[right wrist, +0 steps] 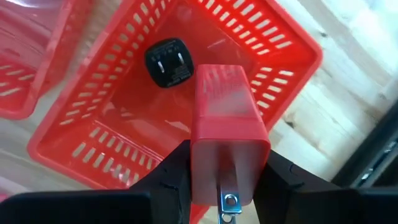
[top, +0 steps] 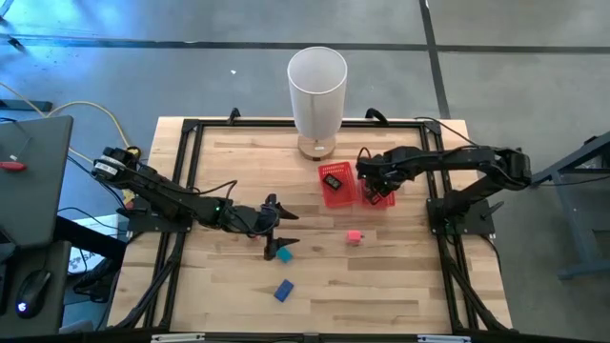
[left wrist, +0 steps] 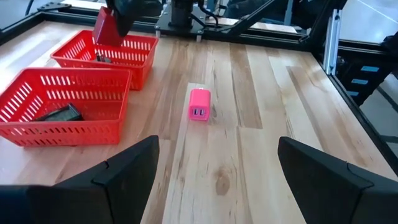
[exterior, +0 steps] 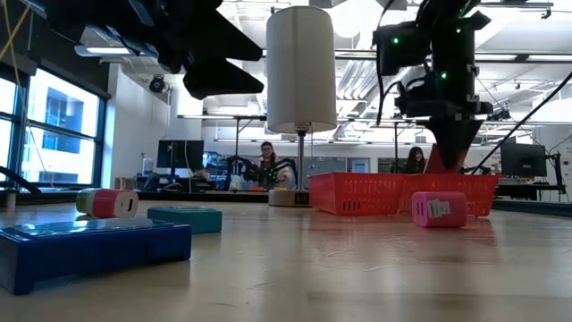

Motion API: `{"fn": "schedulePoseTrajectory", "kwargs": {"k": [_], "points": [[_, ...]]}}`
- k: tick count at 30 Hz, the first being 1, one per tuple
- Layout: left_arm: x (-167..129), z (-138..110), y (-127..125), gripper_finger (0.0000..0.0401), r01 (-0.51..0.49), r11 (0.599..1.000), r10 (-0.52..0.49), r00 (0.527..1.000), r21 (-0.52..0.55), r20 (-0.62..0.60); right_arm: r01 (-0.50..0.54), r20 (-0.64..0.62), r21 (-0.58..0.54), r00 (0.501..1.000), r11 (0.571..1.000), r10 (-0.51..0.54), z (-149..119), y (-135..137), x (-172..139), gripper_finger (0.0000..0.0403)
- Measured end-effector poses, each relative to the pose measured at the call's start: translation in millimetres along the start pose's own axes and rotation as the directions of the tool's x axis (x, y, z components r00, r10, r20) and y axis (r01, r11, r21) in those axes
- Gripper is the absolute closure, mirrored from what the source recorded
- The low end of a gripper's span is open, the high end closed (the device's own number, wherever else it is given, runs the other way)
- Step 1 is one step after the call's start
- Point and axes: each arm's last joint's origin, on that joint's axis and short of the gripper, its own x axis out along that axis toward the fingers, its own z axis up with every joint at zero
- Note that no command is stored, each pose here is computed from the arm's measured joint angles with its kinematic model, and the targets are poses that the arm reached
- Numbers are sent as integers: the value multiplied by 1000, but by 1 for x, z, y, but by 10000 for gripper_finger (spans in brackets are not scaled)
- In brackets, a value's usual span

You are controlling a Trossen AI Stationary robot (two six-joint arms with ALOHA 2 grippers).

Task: Pick & Place Office items
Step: Put the red charger adapter into the right red bin

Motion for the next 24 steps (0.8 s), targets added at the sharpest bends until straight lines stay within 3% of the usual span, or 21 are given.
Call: {"fn": "schedulePoseTrajectory", "kwargs": {"k": [24], "points": [[0, 0, 0, 81, 0, 1000, 0, 1000, -1, 4, -64, 13, 23, 998, 998, 64, 12, -11, 20, 294]]}}
